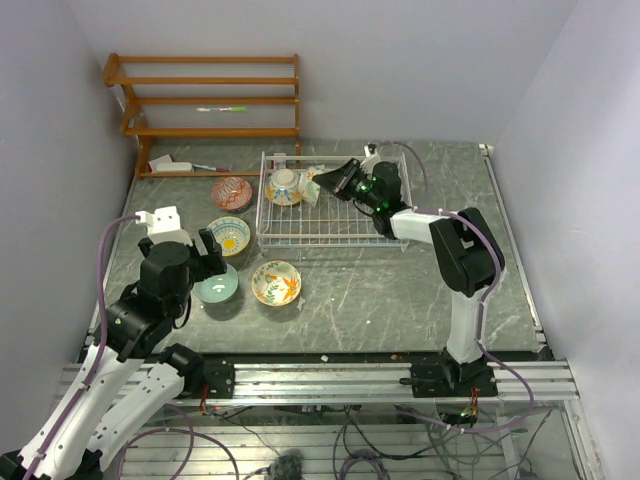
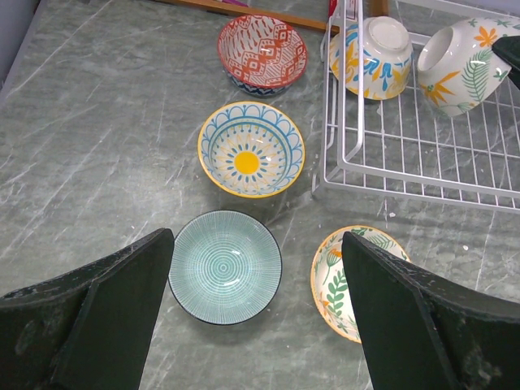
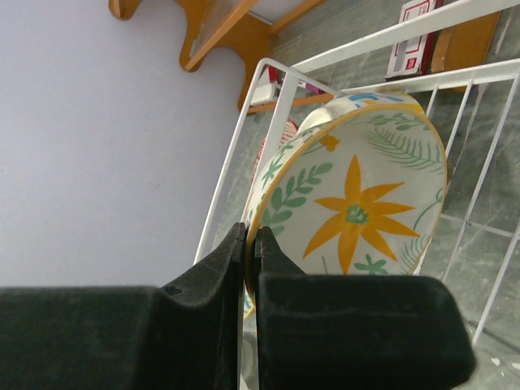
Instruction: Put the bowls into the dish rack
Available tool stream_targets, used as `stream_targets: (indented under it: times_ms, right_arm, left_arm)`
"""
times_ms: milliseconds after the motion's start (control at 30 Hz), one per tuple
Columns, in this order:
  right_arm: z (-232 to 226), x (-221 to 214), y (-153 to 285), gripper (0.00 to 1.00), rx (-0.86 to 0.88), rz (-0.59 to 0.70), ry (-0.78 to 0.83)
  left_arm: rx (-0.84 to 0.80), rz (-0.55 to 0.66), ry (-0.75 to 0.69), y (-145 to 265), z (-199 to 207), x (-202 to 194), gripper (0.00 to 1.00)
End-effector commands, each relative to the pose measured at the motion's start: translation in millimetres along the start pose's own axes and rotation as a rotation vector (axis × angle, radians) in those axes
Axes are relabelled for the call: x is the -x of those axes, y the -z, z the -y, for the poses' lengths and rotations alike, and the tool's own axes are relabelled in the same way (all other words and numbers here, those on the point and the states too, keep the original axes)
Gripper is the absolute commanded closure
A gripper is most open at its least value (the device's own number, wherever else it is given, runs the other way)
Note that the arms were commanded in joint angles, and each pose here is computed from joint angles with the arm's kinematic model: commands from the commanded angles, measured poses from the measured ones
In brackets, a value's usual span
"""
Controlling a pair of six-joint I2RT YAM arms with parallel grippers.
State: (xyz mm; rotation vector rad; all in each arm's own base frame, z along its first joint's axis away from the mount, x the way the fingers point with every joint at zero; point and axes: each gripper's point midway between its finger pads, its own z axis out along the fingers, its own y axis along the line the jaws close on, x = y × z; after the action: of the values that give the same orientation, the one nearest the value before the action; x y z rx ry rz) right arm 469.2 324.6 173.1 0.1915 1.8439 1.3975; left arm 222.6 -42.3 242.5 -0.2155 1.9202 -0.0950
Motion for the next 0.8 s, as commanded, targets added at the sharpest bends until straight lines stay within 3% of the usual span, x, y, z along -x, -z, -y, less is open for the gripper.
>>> stream_targets:
  times_ms: [0,333,767]
  right_arm:
    - [-11.2,16.5,-7.1,1.0,0.1,0.096,-0.016]
    - [29.4,9.7,-8.6,1.0,0.027,0.123,-0.078]
    - [77.1,-1.8,7.0,0.74,-0.176,0.062,-0.081]
  left_arm:
    - [0.006,0.032,0.023,3.7,-0.2,14.7,0.05]
    - [0.003,0.032,0.022,3.5,0.4,14.4,0.05]
    - [0.005,0.032,0.021,3.5,-0.1,14.5,0.05]
